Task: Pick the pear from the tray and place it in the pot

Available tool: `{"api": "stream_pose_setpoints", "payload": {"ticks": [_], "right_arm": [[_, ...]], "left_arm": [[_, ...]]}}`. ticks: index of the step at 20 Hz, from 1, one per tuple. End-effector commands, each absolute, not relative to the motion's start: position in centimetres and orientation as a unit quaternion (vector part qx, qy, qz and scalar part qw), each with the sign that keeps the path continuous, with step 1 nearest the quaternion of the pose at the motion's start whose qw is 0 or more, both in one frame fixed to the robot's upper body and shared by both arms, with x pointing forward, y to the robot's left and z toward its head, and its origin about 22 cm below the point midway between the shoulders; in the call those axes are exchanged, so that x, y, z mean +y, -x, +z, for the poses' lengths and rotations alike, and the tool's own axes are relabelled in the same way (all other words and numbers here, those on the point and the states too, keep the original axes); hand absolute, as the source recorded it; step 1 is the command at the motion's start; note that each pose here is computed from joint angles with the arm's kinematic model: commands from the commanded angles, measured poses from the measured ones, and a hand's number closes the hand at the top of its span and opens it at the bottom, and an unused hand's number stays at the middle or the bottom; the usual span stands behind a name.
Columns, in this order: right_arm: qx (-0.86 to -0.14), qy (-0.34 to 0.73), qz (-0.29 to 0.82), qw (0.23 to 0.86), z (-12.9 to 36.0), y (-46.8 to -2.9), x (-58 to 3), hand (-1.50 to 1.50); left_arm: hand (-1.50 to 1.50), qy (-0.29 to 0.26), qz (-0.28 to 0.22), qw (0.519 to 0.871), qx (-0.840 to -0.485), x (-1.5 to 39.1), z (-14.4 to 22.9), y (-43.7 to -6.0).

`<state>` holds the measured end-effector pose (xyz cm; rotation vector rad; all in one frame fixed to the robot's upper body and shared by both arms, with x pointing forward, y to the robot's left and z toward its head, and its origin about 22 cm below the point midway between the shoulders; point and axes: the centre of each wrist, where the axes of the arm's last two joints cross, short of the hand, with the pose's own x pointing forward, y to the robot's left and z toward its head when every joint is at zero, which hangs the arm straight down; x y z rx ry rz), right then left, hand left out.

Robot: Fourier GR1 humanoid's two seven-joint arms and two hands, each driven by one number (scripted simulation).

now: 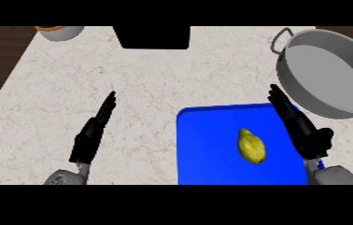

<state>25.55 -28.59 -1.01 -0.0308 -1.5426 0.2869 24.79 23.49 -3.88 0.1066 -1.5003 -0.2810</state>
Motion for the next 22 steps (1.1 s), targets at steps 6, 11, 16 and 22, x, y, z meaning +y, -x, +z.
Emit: {"api": "stream_pose_setpoints", "payload": {"ticks": [6,11,16,22], "right_arm": [[-0.722,-0.219,-0.102,0.648,-4.6,-27.0,-27.8,1.50],[-0.748,-0.178,-0.097,0.632,-8.7,-26.0,-31.0,-1.50],[-0.780,-0.233,-0.100,0.572,-9.4,-26.1,-35.2,-1.50],[-0.759,-0.272,0.027,0.591,-5.2,-28.2,-40.3,-1.50]], "left_arm": [[0.00,-0.086,-0.016,0.646,-0.758,25.9,3.9,-29.0],[0.00,-0.054,0.008,0.674,-0.737,26.0,5.2,-29.3],[0.00,-0.062,0.014,0.682,-0.729,26.3,6.5,-29.7],[0.00,-0.071,0.017,0.683,-0.727,27.7,8.1,-30.1]]}}
